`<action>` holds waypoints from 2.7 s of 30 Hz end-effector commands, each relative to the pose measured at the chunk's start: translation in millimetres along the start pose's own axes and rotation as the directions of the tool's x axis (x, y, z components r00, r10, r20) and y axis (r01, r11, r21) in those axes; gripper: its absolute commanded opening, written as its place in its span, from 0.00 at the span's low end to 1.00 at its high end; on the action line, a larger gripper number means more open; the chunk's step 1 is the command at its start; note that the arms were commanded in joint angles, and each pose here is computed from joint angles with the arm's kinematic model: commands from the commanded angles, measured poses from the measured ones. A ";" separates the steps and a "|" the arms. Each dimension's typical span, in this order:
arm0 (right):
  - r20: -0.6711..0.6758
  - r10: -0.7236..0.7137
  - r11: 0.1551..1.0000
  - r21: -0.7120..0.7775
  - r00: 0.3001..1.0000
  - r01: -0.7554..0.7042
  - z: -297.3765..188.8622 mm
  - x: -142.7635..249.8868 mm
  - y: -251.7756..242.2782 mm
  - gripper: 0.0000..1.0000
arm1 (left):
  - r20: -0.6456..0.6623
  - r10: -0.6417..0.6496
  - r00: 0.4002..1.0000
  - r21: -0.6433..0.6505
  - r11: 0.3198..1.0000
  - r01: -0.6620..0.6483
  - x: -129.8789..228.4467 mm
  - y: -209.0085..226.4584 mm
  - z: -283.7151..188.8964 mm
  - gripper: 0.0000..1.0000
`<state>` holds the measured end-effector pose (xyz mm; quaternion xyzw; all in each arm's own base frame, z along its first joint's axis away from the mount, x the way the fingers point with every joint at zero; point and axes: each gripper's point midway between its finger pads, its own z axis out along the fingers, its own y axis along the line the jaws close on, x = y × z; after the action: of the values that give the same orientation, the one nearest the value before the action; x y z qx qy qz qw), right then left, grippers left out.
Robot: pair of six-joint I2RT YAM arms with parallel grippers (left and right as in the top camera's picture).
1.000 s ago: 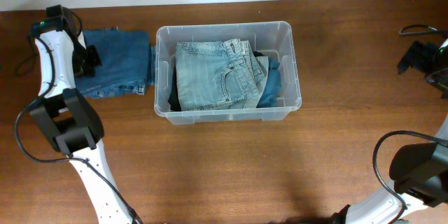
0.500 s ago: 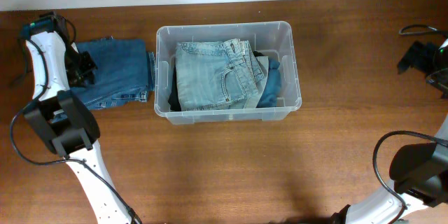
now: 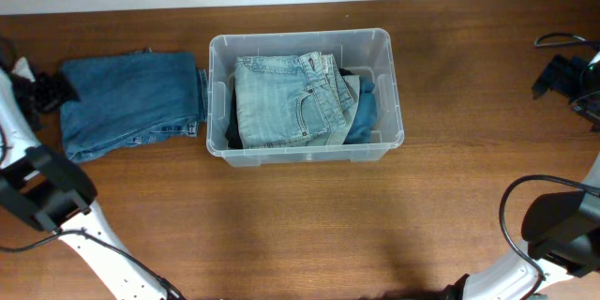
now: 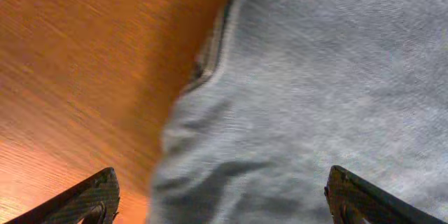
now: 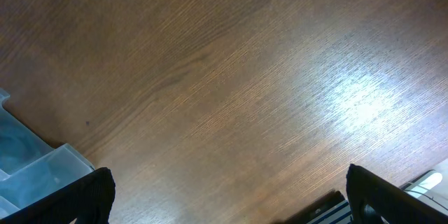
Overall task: Pack container
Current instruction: 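Grasp the folded dark blue jeans' edge with the left gripper, then lift the dark blue jeans and swing them over the bin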
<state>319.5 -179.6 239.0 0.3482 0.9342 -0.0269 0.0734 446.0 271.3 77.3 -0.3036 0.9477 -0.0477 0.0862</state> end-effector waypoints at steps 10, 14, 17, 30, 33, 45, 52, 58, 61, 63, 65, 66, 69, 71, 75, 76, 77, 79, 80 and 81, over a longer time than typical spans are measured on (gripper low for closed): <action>-0.001 0.012 1.000 -0.002 1.000 -0.012 0.2 0.1 0.0 0.98 | -0.109 0.118 0.987 0.204 0.974 -0.094 16.9 -0.9 65.9 0.91; -0.001 0.012 1.000 -0.002 1.000 -0.012 0.2 0.1 0.0 0.99 | -0.115 0.142 0.983 0.211 0.971 -0.116 18.9 0.3 73.9 0.91; -0.001 0.012 1.000 -0.002 1.000 -0.012 0.2 0.1 0.0 0.99 | -0.091 0.170 0.981 0.281 0.950 -0.139 17.1 -11.3 73.1 0.91; -0.001 0.012 1.000 -0.002 1.000 -0.012 0.2 0.1 0.0 0.98 | -0.182 0.161 0.970 0.338 0.937 -0.092 38.6 -13.9 106.1 0.68; -0.001 0.012 1.000 -0.002 1.000 -0.012 0.2 0.1 0.0 0.98 | -0.183 0.161 0.970 0.338 0.937 -0.091 38.8 -13.8 106.3 0.26; -0.001 0.012 1.000 -0.002 1.000 -0.012 0.2 0.1 0.0 0.98 | -0.077 0.045 0.996 0.329 0.944 -0.017 5.3 -17.9 47.9 0.01; -0.001 0.012 1.000 -0.002 1.000 -0.012 0.2 0.1 0.0 0.98 | 0.265 0.001 0.964 0.356 0.929 -0.099 -35.3 -47.6 -107.3 0.01; -0.001 0.012 1.000 -0.002 1.000 -0.012 0.2 0.1 0.0 0.99 | 0.466 -0.024 0.885 0.449 0.868 -0.213 -27.6 -86.4 -220.5 0.01; -0.001 0.012 1.000 -0.002 1.000 -0.012 0.2 0.1 0.0 0.98 | 0.531 -0.036 0.847 0.471 0.844 -0.259 -14.9 -104.2 -267.0 0.01; -0.001 0.012 1.000 -0.002 1.000 -0.012 0.2 0.1 0.0 0.99 | 0.566 -0.030 0.824 0.490 0.816 -0.307 -1.2 -121.9 -296.2 0.01; -0.001 0.012 1.000 -0.002 1.000 -0.012 0.2 0.1 0.0 0.99 | 0.598 0.005 0.801 0.515 0.764 -0.390 18.7 -148.9 -323.2 0.01; -0.001 0.012 1.000 -0.002 1.000 -0.012 0.2 0.1 0.0 0.98 | 0.615 0.029 0.788 0.521 0.736 -0.433 30.9 -164.6 -335.6 0.01; -0.001 0.012 1.000 -0.002 1.000 -0.012 0.2 0.1 0.0 0.98 | 0.663 0.111 0.740 0.513 0.653 -0.557 74.9 -217.9 -368.5 0.01; -0.001 0.012 1.000 -0.002 1.000 -0.012 0.2 0.1 0.0 0.98 | 0.687 0.154 0.710 0.509 0.595 -0.622 101.8 -247.6 -384.3 0.01; -0.001 0.012 1.000 -0.002 1.000 -0.012 0.2 0.1 0.0 0.99 | 0.737 0.201 0.645 0.527 0.427 -0.735 169.1 -316.0 -425.0 0.01; -0.001 0.012 1.000 -0.002 1.000 -0.012 0.2 0.1 0.0 0.98 | 0.748 0.209 0.629 0.527 0.389 -0.756 184.0 -329.5 -432.5 0.01; -0.001 0.012 1.000 -0.002 1.000 -0.012 0.2 0.1 0.0 0.99 | 0.752 0.231 0.617 0.534 0.335 -0.776 206.5 -347.2 -438.3 0.01; -0.001 0.012 1.000 -0.002 1.000 -0.012 0.2 0.1 0.0 0.98 | 0.746 0.267 0.610 0.550 0.269 -0.791 232.6 -366.5 -439.6 0.01; -0.001 0.012 1.000 -0.002 1.000 -0.012 0.2 0.1 0.0 0.98 | 0.740 0.282 0.610 0.557 0.252 -0.792 242.1 -374.1 -438.3 0.01; -0.001 0.012 1.000 -0.002 1.000 -0.012 0.2 0.1 0.0 0.99 | 0.732 0.299 0.612 0.563 0.242 -0.791 252.2 -382.9 -435.6 0.01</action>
<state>319.5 -179.6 239.0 0.3480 0.9342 -0.0269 0.0734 419.9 -135.0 488.1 0.1055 0.8066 -0.3744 0.4451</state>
